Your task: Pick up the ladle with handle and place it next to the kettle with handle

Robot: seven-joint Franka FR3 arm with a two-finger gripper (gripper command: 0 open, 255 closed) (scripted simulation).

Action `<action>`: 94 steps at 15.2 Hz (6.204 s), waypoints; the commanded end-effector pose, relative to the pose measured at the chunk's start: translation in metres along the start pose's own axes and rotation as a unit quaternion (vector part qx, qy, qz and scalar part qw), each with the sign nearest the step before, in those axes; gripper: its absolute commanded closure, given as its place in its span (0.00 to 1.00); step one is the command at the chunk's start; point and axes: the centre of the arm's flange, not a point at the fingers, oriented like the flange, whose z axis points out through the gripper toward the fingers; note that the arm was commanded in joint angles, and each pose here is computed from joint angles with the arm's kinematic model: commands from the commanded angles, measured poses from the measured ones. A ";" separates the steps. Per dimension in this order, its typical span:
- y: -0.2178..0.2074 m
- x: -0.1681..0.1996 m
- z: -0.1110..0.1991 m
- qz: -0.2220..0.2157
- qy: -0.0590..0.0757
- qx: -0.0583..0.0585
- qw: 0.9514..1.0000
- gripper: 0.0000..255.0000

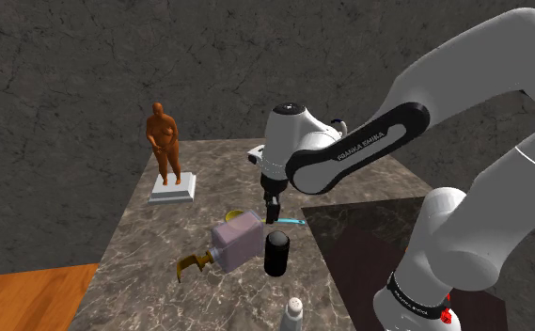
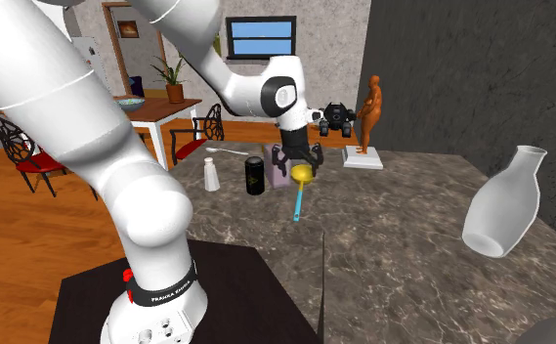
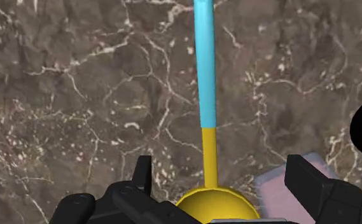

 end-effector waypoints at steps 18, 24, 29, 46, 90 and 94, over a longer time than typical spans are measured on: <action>-0.007 0.019 0.064 -0.042 0.011 -0.012 0.999 1.00; -0.007 0.019 0.064 -0.042 0.011 -0.012 0.999 1.00; -0.006 0.020 0.053 -0.042 0.011 -0.012 0.999 1.00; 0.007 0.026 -0.035 -0.042 0.011 -0.012 0.999 1.00; 0.205 -0.048 -0.166 -0.042 0.011 -0.012 0.999 1.00; 0.253 -0.071 -0.161 -0.042 0.011 -0.012 0.999 1.00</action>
